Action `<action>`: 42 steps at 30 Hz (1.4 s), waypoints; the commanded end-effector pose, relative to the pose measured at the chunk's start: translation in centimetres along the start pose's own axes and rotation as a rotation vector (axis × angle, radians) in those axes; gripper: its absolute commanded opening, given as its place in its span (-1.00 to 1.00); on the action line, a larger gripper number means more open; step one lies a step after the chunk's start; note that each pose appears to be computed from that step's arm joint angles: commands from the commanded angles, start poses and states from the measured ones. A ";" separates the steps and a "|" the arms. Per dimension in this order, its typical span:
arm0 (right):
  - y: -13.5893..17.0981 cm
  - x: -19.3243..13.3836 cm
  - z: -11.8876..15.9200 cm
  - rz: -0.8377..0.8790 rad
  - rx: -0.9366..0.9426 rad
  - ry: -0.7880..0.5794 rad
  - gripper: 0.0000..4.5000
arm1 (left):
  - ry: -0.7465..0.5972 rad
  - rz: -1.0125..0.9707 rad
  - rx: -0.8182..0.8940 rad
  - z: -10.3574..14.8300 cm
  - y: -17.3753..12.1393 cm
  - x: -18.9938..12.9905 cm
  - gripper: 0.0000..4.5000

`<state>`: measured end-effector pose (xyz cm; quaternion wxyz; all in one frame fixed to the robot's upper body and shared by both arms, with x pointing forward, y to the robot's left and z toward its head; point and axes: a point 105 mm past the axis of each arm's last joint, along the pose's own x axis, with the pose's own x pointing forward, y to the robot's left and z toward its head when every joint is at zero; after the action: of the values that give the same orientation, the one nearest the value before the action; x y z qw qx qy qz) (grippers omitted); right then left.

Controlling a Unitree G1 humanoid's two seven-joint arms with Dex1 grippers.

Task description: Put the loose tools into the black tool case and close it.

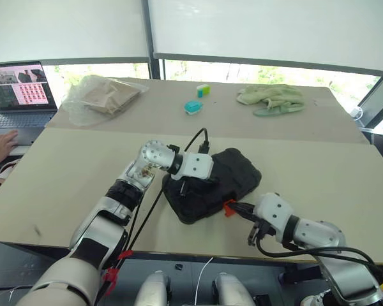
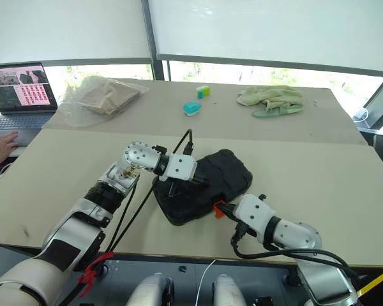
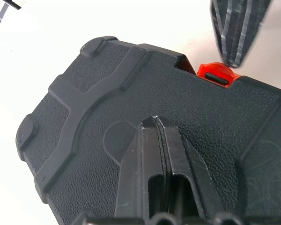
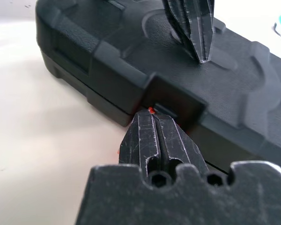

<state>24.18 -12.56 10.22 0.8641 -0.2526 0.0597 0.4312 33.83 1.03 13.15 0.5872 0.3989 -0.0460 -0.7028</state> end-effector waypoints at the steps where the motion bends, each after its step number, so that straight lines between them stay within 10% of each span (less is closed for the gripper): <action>1: 0.5 -1.3 1.0 0.032 0.036 -0.009 -1.00 | 0.049 -0.082 -0.052 -1.8 -2.1 1.0 -0.98; 19: 1.4 0.5 -4.9 0.017 0.103 0.132 -1.00 | 0.055 -0.083 -0.040 -1.6 -1.7 0.6 -0.98; 42: -0.9 1.0 -0.3 -0.164 0.083 -0.106 -1.00 | 0.049 -0.103 -0.024 -1.4 -1.9 1.0 -0.98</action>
<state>25.41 -13.01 6.63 0.9045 -0.1979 0.0736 0.3705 33.63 1.02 13.25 0.5735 0.4038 -0.0462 -0.7113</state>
